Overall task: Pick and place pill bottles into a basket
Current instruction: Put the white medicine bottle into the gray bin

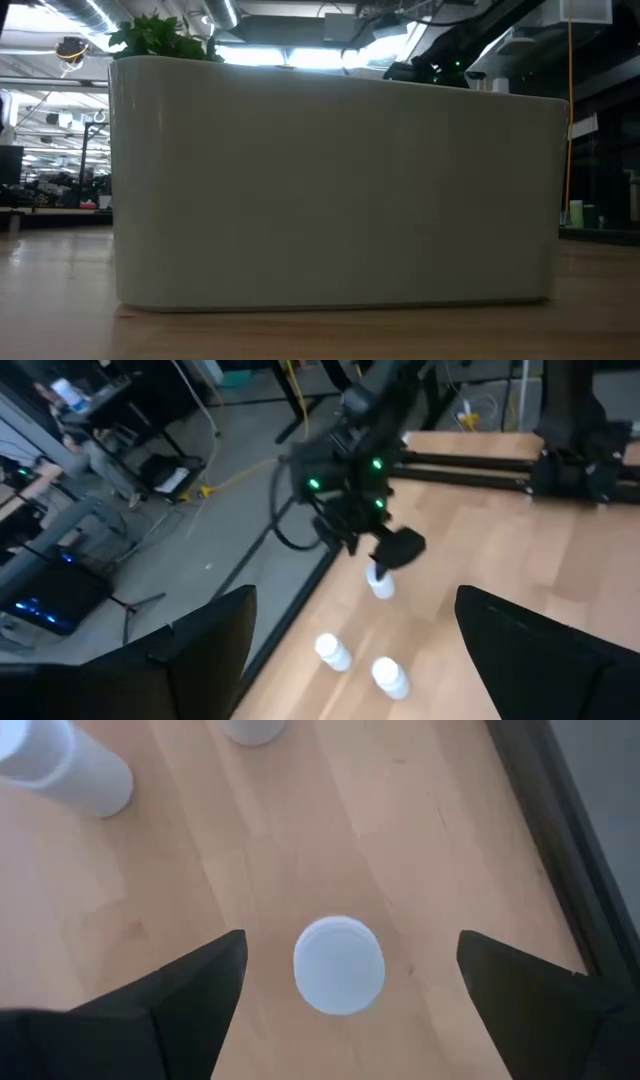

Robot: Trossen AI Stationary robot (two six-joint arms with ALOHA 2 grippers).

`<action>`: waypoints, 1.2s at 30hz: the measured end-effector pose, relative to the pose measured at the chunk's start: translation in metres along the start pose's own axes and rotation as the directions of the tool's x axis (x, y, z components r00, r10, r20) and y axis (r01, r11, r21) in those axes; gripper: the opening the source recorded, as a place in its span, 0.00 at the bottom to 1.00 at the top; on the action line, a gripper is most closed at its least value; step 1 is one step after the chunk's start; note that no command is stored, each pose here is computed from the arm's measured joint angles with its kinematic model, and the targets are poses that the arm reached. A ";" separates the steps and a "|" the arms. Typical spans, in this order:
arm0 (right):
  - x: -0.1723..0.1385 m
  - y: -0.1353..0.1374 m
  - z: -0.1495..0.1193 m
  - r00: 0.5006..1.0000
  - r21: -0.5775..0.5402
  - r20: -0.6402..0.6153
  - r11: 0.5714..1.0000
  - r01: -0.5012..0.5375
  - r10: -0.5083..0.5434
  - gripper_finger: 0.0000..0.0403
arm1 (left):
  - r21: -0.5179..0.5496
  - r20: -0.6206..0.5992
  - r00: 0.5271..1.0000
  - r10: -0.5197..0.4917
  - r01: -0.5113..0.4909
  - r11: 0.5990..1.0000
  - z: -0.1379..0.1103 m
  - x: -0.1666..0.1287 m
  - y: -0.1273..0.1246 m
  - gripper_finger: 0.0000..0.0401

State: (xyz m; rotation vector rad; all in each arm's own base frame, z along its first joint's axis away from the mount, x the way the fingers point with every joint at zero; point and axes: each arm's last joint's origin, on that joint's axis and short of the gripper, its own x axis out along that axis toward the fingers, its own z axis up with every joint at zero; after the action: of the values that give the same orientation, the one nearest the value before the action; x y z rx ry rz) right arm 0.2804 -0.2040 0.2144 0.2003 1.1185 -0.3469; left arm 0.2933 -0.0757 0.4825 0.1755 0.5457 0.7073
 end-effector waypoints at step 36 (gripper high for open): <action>0.040 -0.004 -0.014 0.984 0.055 -0.171 0.998 -0.039 0.048 0.41 | -0.035 0.022 0.999 0.031 -0.030 0.999 0.000 -0.012 0.020 0.84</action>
State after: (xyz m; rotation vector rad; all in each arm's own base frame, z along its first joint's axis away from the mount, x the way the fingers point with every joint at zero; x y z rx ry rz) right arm 0.2826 -0.2102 0.1724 0.3044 1.2750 -0.3245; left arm 0.2745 -0.0686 0.4940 0.1596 0.5103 0.7429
